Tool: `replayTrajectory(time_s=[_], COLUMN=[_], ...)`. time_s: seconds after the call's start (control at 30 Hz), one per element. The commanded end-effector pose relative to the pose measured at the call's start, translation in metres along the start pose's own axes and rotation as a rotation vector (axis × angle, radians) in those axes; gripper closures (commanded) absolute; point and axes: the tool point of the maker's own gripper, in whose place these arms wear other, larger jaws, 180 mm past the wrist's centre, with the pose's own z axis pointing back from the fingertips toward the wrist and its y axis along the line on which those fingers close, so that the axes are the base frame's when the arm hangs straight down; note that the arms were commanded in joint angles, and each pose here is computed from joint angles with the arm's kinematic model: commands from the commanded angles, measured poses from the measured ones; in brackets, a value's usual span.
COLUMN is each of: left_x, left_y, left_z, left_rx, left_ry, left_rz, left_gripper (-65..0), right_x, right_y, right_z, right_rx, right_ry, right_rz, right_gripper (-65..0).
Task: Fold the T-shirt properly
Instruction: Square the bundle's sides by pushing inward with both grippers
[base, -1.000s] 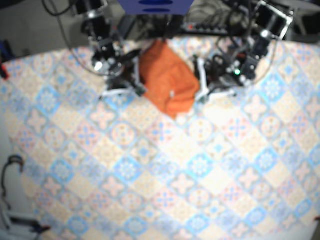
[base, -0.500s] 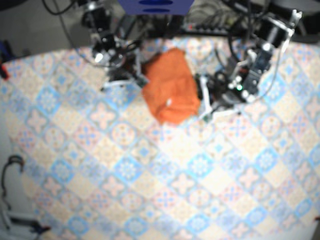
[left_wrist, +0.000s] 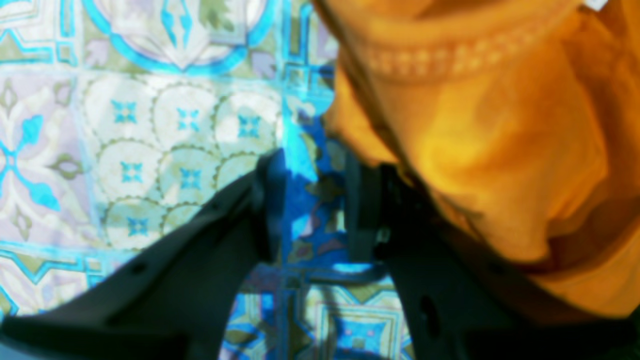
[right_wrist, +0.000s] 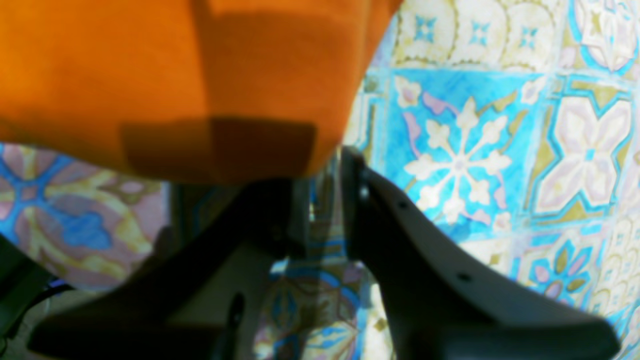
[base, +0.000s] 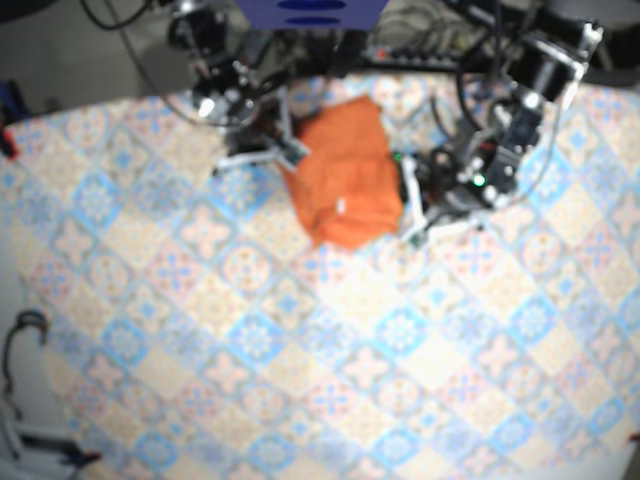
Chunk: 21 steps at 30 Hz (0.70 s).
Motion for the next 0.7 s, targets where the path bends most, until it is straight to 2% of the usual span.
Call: replayTrajectory(time_s=[0.0,0.43,0.67], left_x=[0.011,0.017,0.021], left_y=[0.008,0.004,0.01], left_z=[0.005,0.004,0.017], left_rx=[0.016,0.01,0.027], left_ry=[-0.035,-0.05,-0.071], left_rz=[-0.006,-0.003,-0.035], left_gripper=[-20.0,-20.0,-20.0], right_x=[0.011,0.014,0.031], right_y=[0.001,0.008,-0.014], right_z=[0.002,0.002,0.02], right_rx=[0.002,0.017,-0.049], right_ry=[-0.028,-0.024,-0.083], right_rz=[0.005,0.025,0.039], right_gripper=[-11.3,-11.6,-11.7])
